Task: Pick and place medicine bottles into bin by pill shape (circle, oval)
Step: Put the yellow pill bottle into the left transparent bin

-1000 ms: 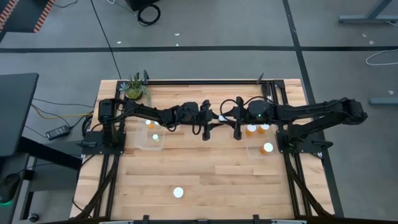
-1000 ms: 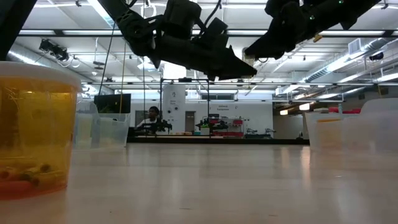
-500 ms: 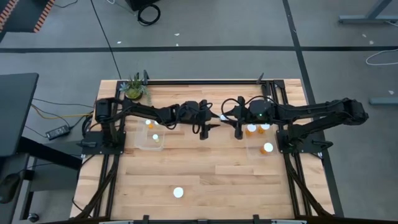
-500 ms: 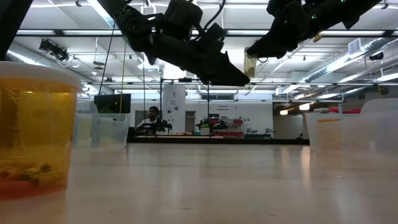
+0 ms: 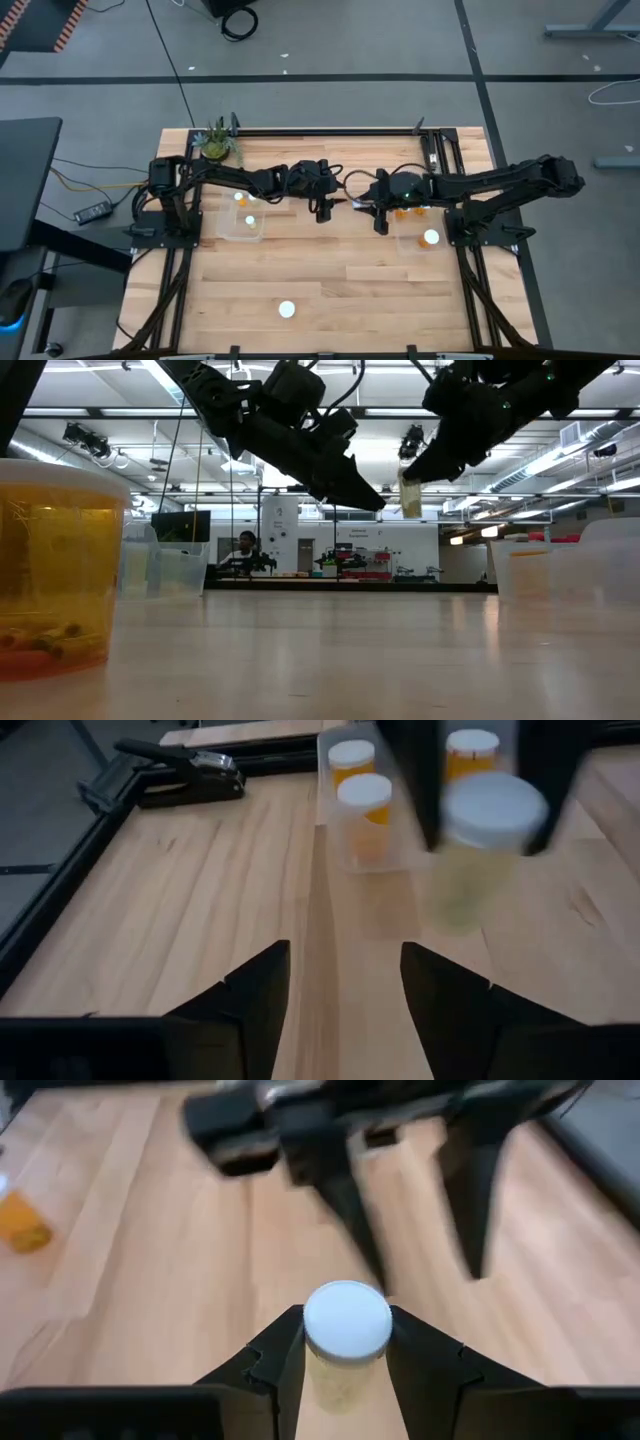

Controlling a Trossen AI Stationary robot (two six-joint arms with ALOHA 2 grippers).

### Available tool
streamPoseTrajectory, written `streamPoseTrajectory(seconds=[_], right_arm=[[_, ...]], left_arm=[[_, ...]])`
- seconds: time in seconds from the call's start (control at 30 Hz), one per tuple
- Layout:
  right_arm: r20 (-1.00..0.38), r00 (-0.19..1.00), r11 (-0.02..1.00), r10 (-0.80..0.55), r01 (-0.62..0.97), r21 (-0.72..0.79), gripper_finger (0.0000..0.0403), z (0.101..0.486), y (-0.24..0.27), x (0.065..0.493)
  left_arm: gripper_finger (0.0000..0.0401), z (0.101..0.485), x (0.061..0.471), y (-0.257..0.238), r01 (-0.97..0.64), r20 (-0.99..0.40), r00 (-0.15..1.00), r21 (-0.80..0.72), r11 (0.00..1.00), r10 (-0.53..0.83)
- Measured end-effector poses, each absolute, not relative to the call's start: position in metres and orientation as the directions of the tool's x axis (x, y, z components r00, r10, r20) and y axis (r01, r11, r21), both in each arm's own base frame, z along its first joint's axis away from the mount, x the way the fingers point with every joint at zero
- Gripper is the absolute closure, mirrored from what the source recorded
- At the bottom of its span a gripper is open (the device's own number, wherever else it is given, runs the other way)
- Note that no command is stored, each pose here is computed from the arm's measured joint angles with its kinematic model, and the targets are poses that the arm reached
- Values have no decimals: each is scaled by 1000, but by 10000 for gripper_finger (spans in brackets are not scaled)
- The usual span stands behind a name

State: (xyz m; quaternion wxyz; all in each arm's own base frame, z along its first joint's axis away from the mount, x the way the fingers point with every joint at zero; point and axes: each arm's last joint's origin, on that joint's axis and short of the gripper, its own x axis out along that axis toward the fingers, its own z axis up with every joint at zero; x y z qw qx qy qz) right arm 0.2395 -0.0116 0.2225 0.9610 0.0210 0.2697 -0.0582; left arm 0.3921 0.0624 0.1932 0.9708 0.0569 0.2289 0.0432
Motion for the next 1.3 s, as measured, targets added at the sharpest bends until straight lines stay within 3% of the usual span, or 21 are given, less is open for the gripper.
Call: streamPoseTrajectory(seconds=[0.37,0.9,1.3], right_arm=[[-614,785,994,-89,113,0,266,184,16,262],[-604,796,996,-45,81,32,266,136,24,293],[-609,792,995,-46,90,42,254,133,24,294]], left_arm=[[223,205,381,61,-64,-496,861,108,992,110],[228,196,376,60,-84,-576,811,55,995,101],[233,192,374,56,-70,-619,780,51,996,86]])
